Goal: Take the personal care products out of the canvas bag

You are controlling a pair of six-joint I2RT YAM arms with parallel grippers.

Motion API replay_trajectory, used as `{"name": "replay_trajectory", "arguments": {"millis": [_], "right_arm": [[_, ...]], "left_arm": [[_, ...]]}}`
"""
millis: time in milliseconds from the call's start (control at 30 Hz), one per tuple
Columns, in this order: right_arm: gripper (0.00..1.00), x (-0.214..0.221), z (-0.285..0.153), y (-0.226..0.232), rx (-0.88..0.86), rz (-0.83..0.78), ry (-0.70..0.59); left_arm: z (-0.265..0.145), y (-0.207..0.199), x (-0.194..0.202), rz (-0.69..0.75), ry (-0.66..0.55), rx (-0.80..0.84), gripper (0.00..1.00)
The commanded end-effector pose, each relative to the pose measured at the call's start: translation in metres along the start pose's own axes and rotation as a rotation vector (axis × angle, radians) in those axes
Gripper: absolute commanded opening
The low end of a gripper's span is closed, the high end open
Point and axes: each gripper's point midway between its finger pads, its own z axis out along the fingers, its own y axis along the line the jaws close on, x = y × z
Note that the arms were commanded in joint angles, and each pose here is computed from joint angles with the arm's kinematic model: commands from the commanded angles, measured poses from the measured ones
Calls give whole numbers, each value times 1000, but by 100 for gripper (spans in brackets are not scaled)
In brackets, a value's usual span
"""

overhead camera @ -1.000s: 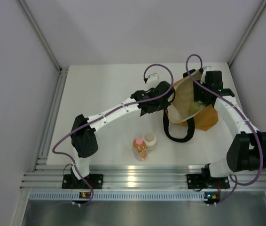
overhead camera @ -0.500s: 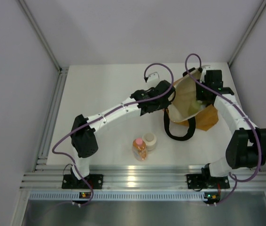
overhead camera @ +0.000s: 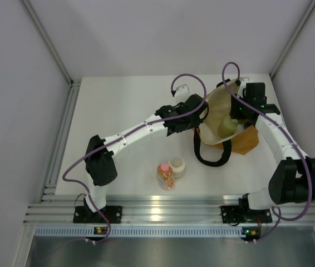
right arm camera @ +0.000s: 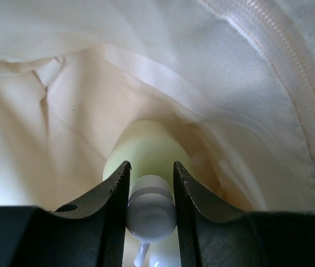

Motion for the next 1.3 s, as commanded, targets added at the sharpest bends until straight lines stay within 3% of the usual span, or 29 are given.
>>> {"name": "replay_trajectory", "arguments": {"millis": [0,500,1267], "right_arm": [[0,-61,-42,9,-37,19,-210],[0,-77,-62,38,-61,8,-264],[0,-81,-91,50,34,-37,-271]], "left_arm": [[-3,-6,-12,-8,-49,3,0],[-2,-5,-14,-5,-57,-4,0],[-2,-2,-18,-7,-75,-15,0]]}}
